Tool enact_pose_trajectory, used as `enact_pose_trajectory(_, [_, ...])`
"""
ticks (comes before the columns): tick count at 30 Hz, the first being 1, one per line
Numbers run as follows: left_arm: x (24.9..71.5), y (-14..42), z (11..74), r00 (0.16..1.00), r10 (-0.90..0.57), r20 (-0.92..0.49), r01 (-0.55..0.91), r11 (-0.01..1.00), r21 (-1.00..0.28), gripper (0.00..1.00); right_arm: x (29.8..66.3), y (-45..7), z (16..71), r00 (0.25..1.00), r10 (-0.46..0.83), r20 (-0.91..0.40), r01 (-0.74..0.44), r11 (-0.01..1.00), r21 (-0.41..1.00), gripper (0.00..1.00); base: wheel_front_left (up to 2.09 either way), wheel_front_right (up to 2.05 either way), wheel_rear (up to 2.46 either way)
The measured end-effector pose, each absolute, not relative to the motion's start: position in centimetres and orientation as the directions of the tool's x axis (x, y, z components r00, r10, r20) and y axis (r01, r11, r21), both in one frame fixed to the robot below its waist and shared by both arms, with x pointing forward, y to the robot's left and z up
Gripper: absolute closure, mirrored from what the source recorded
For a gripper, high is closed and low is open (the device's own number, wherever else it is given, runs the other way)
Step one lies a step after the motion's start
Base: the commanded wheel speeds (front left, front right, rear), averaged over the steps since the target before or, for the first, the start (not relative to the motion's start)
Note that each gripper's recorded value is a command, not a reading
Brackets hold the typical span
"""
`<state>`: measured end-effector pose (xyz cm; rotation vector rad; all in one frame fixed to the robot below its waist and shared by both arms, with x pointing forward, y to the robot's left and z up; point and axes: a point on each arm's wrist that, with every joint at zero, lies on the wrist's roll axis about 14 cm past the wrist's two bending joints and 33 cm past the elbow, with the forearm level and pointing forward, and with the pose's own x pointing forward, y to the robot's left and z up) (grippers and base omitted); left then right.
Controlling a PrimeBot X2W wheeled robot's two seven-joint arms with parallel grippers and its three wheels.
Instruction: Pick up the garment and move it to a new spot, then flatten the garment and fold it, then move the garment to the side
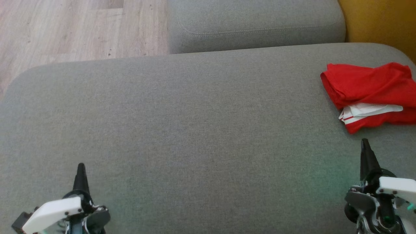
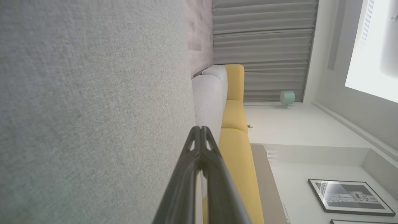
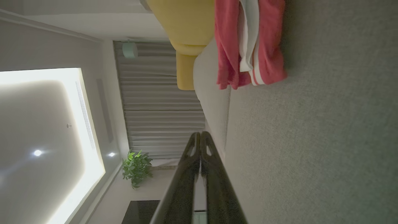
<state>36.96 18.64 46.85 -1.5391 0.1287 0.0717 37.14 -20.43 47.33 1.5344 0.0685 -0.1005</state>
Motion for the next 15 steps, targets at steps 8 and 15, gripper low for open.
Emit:
enact_pose_trajectory(8, [37.42,18.83,47.52,0.995,-0.029,-0.1,-0.1,0.004,-0.995,1.0,37.13,-20.71,47.34,0.994,-0.029,-0.105,0.105,-0.008,0.994,1.0,0.0,0.0,0.0])
enact_pose_trajectory(15, [37.41,18.83,47.51,0.995,-0.029,-0.1,-0.1,0.003,-0.995,1.0,37.13,-20.72,47.34,0.994,-0.03,-0.105,0.105,-0.008,0.994,1.0,0.0,0.0,0.0])
